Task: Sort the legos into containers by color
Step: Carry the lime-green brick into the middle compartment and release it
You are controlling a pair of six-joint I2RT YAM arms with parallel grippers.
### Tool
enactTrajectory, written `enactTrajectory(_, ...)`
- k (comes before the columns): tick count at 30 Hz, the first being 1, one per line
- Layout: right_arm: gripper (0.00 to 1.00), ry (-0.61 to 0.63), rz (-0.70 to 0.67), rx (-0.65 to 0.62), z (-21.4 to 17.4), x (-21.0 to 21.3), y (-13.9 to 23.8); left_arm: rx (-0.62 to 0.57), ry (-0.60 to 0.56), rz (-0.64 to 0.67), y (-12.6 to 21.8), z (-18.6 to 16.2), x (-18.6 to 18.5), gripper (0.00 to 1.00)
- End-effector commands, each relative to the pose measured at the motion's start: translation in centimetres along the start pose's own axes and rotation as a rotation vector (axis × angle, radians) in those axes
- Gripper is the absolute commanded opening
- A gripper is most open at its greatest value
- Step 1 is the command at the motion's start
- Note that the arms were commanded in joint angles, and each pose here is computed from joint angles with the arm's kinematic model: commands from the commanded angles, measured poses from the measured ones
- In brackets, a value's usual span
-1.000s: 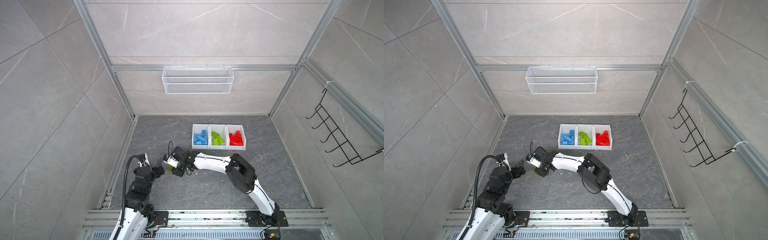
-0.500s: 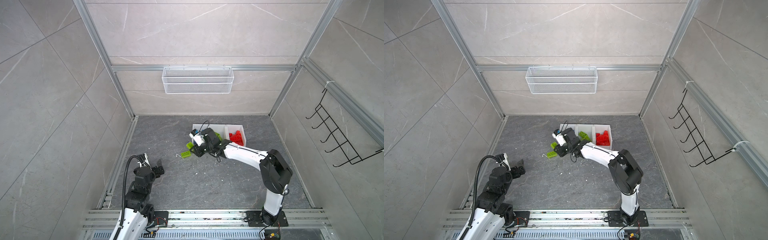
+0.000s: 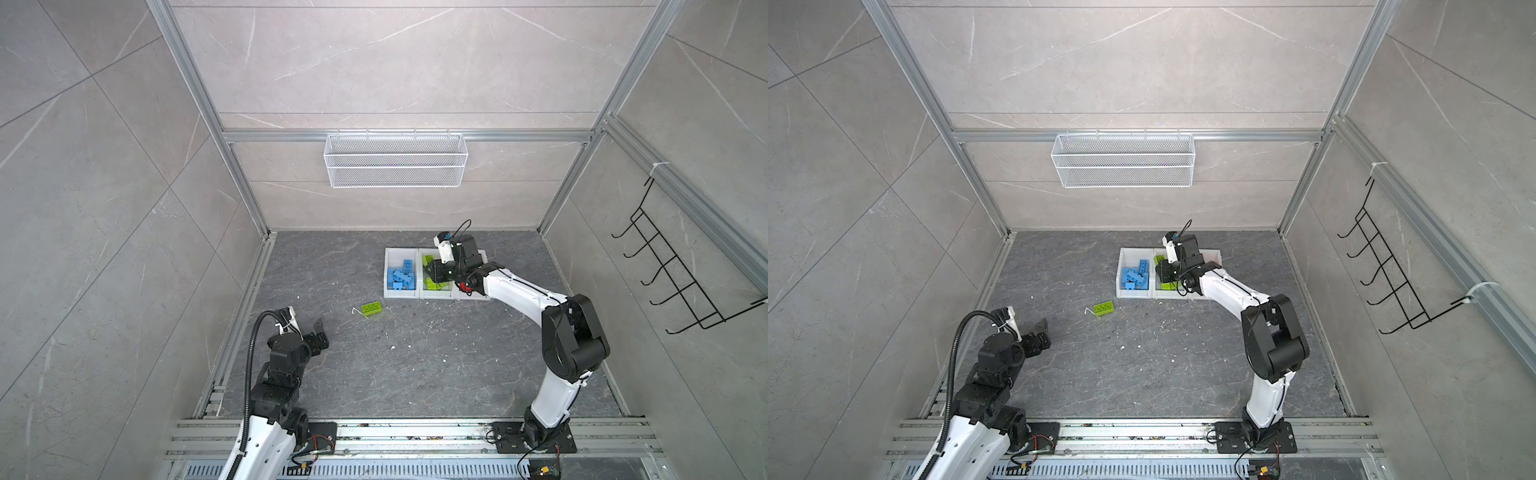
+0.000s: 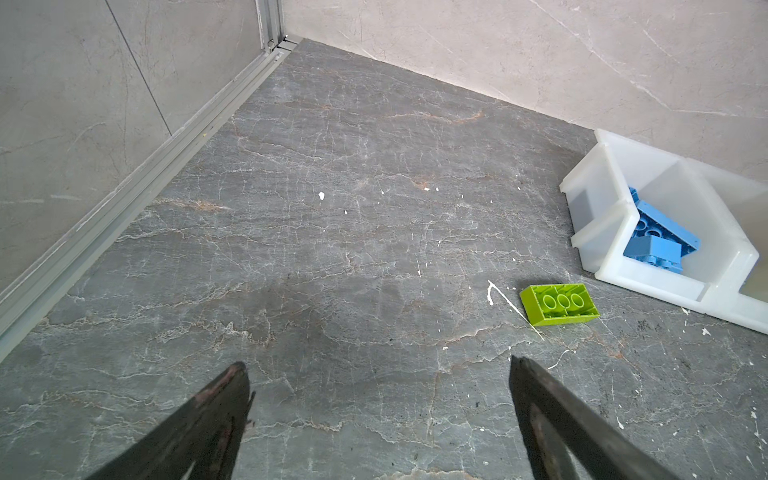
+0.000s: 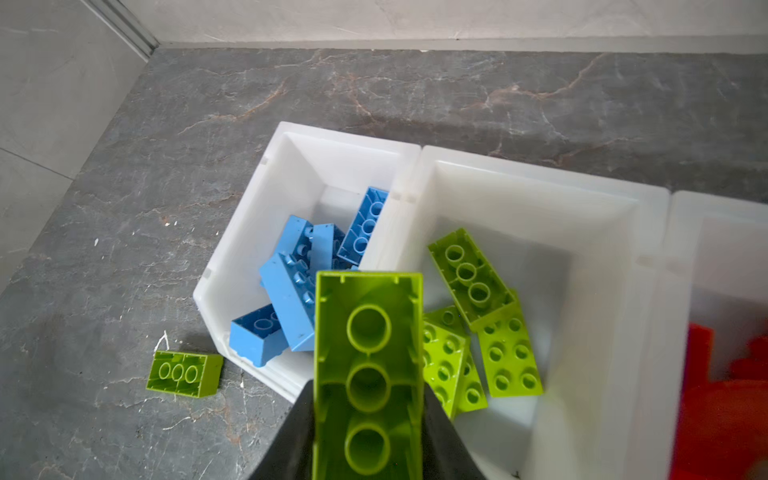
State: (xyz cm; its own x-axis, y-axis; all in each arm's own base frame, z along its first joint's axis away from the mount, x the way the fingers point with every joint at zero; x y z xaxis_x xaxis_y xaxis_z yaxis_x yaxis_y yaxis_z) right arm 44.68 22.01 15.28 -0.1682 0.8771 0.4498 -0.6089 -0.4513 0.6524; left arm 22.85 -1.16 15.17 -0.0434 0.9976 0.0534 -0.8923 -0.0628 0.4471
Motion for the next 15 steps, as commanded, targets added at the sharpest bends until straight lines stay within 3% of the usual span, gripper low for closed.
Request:
enactTrajectory(1,0.30,-0.042,-0.033,0.026,-0.5,-1.3,-0.7,-0.017,0.011,-0.007,0.1,0.7,-0.1,0.99)
enactTrajectory(15,0.34,-0.054,-0.087,0.041,-0.2,-3.8,-1.6,-0.006,0.004,-0.015,-0.1,0.6,-0.3,0.99)
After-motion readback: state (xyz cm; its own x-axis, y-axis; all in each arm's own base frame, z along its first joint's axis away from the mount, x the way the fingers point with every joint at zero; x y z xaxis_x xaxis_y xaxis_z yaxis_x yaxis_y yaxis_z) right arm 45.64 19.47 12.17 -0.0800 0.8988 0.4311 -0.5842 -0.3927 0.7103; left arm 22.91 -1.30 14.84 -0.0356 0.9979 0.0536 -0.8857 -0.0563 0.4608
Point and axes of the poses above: each gripper's point midway between its finger pads, its own y axis back along the fingers, its own x axis along the line the jaws close on, z = x × y, the point moved 2 cm from there along y, back along the fingers, and after that the axes turned 15 degrees about -y, right-handed, at the moved point
